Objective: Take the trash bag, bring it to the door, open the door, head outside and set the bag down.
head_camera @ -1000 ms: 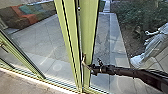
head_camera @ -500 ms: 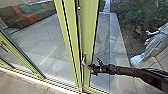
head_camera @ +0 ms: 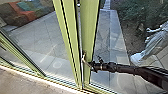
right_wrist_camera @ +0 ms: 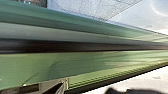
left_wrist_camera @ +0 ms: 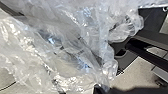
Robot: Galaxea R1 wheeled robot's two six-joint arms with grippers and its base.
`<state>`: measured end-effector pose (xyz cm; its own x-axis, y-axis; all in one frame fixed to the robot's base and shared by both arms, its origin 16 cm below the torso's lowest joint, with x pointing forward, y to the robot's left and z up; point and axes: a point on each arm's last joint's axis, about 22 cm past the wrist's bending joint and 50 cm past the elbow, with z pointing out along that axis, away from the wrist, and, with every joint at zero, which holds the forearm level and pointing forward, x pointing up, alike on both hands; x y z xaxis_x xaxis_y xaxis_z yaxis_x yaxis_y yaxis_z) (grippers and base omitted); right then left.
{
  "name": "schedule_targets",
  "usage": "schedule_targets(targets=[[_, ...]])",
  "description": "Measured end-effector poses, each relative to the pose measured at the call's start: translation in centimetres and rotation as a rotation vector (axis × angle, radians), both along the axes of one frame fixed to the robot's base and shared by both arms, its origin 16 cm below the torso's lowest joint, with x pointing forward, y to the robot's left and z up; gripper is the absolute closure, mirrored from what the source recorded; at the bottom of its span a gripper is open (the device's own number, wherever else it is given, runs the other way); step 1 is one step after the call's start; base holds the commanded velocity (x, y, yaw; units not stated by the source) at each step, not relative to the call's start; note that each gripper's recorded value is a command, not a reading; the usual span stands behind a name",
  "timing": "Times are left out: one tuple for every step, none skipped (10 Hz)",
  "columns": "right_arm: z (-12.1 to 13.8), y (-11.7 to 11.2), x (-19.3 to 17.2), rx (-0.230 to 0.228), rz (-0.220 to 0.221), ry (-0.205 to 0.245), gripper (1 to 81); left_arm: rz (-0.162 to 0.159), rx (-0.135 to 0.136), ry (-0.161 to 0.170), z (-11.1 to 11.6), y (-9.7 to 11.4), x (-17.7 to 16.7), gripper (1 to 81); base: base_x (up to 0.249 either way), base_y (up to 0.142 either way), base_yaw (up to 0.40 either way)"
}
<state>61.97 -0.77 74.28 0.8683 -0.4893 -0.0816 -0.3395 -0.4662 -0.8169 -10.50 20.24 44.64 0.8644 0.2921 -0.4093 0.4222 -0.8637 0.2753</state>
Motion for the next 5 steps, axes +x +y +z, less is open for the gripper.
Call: schedule_targets(targets=[[0.0,0.1,0.8,0.037,0.013,-0.041,1.0,0.000,0.001,0.026,0.2,0.1,-1.1,81.1,0.000,0.000,0.000],[0.2,-0.1,1.5,0.042,0.007,-0.046,1.0,-0.001,0.001,0.034,0.3,0.1,-1.4,81.1,0.000,0.000,0.000],[0.1,-0.6,2.3,0.030,-0.012,-0.025,1.0,-0.001,0.002,0.037,0.2,0.2,-1.5,81.1,0.000,0.000,0.000],[0.3,-1.2,3.0,0.014,-0.029,-0.012,1.0,-0.001,0.001,0.039,0.3,0.1,-1.5,81.1,0.000,0.000,0.000],[0.5,-1.9,3.9,-0.013,-0.046,0.003,1.0,0.000,0.002,0.037,0.2,0.2,-1.2,81.1,0.000,0.000,0.000]])
